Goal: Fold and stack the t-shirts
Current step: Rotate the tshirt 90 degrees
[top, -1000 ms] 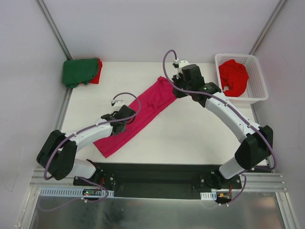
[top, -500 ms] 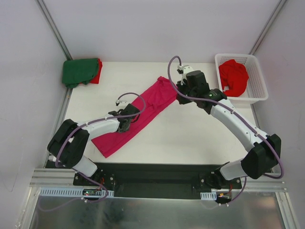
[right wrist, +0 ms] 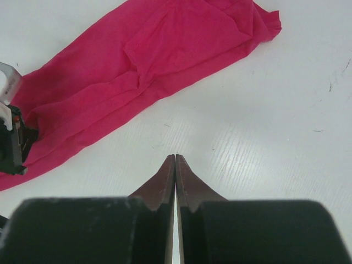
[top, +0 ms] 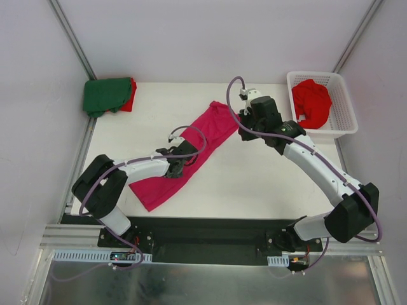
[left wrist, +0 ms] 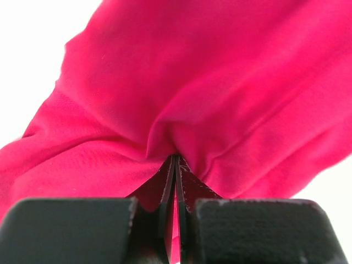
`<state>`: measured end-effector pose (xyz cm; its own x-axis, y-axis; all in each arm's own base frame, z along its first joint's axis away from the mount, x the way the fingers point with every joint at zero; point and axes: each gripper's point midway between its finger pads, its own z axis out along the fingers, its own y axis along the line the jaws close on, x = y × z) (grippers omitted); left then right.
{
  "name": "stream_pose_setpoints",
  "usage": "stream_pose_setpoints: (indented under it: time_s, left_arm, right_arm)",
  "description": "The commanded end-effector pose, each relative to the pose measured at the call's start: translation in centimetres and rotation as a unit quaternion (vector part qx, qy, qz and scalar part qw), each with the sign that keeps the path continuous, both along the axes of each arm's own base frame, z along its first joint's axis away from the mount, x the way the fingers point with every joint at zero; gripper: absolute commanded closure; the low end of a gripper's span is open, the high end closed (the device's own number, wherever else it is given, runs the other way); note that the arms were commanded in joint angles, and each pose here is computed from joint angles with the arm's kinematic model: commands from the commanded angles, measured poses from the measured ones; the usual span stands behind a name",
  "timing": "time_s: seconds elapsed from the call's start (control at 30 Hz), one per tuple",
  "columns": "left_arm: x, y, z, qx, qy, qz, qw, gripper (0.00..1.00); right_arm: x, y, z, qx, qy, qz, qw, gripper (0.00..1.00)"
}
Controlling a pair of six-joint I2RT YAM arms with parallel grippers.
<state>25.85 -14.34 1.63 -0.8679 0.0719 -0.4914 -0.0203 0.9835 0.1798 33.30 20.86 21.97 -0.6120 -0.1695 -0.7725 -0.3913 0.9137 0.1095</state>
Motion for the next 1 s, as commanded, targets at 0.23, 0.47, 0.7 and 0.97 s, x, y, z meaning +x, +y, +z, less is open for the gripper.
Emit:
stream_pose_setpoints:
  time_s: [0.23,0.47,0.7,0.97]
  left_arm:
    - [-3.8,-10.4,-0.9,-0.067,0.050,-0.099,0.992,1.00]
    - [-5.4,-16.1,0.0,-0.104,0.062,-0.153,0.981,1.00]
    - [-6.8,-21.5,1.6,-0.150,0.072,-0.198,0.966,1.00]
    - [-7.0,-25.4,5.7,-0.197,0.044,-0.232,0.951,1.00]
  right_arm:
    - [-0.5,-1.2,0.7,0.004,-0.013,-0.021,1.000,0.97]
    - [-0.7,-2.1,0.5,-0.002,-0.013,-0.031,0.999,0.97]
    - [-1.1,-2.4,0.3,-0.001,-0.009,-0.035,0.999,0.98]
    - [-1.5,-3.0,0.5,-0.005,-0.013,-0.040,0.999,0.98]
